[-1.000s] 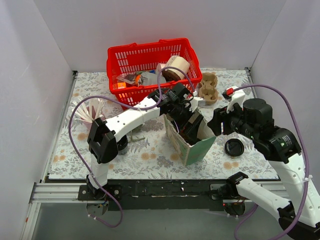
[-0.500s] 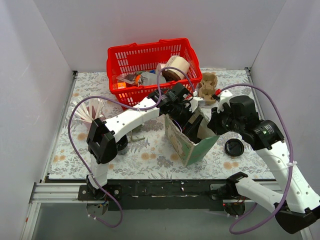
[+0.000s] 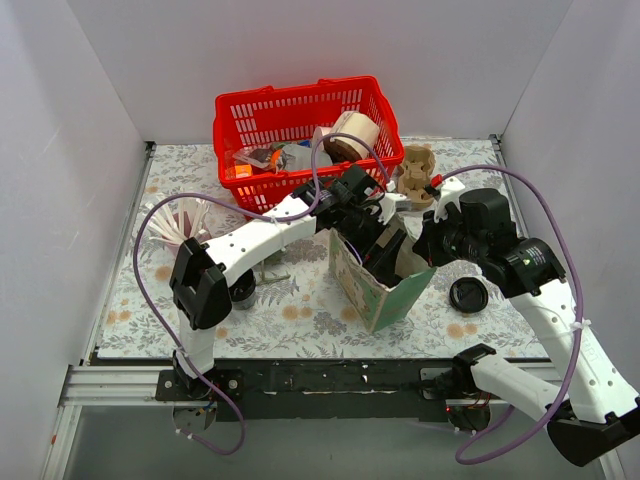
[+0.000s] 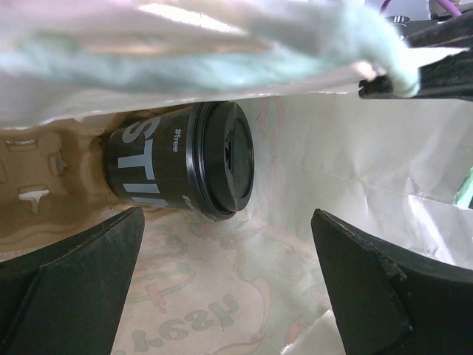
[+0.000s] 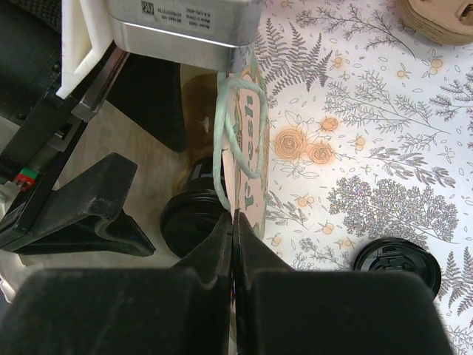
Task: Pack the takeout coffee
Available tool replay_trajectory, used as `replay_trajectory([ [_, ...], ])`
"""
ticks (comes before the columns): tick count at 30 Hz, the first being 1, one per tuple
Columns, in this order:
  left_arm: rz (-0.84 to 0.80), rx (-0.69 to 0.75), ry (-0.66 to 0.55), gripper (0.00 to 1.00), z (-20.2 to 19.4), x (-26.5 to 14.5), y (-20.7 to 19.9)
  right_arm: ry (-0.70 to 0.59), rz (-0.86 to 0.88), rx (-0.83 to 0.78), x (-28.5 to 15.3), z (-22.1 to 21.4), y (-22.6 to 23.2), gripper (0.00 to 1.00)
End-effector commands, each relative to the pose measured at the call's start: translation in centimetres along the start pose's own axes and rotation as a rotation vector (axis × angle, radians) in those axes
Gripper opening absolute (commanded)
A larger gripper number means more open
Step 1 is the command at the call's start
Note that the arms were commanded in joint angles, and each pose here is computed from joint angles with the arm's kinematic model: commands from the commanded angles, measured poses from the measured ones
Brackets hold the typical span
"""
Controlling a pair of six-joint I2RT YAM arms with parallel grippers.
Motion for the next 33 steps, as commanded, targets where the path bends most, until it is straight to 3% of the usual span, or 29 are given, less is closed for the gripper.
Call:
replay_trajectory([
  [1,-0.014,0.085,-0.108,0.98,1.8,-3.4,-2.3,-0.057,0.03,-0.021,-0.1,1.0,0.3,0.01],
  [33,0.042,0.112,-0.215,0.98,4.4,-5.3,-3.1,-0.062,0.056,-0.059,0.0,1.4,0.5,0.01],
])
Point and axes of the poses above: each gripper's point midway between its finger pads, its own x axis out along the fingers, its own y axis along the line the jaws close on, z = x × y, the point moved 6 cm from there along -x, back along the fingers, and after that the axes turned 12 degrees about x, right-handed, at the moved point
